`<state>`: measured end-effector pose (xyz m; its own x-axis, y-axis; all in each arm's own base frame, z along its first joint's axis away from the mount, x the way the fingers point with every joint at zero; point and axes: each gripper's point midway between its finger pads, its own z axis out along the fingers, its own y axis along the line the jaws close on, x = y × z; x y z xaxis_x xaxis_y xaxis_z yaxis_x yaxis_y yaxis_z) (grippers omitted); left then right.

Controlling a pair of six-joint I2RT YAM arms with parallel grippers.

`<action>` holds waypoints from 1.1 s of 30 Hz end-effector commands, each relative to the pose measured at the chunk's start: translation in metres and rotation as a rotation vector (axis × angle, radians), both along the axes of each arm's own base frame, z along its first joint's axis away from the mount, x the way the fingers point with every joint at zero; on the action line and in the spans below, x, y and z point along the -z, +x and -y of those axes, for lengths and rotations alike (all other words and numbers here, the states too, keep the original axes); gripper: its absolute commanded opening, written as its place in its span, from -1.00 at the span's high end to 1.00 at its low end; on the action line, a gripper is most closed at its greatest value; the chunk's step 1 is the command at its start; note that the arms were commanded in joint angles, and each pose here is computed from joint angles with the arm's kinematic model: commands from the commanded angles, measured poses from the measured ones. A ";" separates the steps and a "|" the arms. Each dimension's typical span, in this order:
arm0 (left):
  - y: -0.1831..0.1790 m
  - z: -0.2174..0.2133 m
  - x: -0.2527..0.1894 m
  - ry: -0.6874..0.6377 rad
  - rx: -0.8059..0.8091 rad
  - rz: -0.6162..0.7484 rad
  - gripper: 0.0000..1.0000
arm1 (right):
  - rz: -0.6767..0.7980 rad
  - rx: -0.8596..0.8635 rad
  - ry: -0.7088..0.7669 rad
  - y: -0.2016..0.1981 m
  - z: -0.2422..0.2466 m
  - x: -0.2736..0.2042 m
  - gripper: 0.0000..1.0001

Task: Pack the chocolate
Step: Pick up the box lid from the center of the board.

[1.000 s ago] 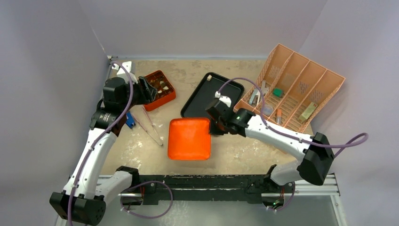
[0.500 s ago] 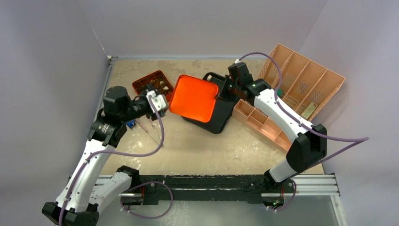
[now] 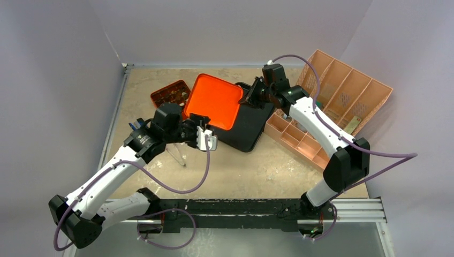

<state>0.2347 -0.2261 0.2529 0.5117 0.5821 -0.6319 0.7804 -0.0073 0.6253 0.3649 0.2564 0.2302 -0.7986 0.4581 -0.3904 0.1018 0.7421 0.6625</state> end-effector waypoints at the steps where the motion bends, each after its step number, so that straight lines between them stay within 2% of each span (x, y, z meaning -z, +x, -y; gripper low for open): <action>1: 0.019 0.005 -0.008 0.060 -0.042 0.165 -0.16 | 0.081 -0.027 0.142 0.012 -0.020 -0.041 1.00; 4: 0.030 0.011 -0.017 0.025 -0.081 0.268 -0.15 | 0.071 -0.039 0.182 0.009 -0.024 -0.045 1.00; 10: 0.035 0.014 0.000 0.142 -0.053 0.251 -0.09 | 0.075 -0.031 0.215 0.003 -0.023 -0.047 1.00; 20: 0.057 0.010 -0.018 0.161 -0.214 0.478 -0.04 | 0.081 -0.087 0.303 -0.006 -0.034 -0.056 1.00; 25: 0.058 0.009 -0.016 0.194 -0.208 0.507 -0.02 | 0.059 -0.111 0.374 -0.018 -0.039 -0.061 1.00; 30: 0.055 0.010 -0.023 0.164 -0.205 0.516 0.40 | 0.067 -0.134 0.379 -0.020 -0.041 -0.061 1.00; 33: 0.056 0.005 -0.027 0.123 -0.257 0.496 0.64 | 0.077 -0.135 0.390 -0.021 -0.041 -0.055 1.00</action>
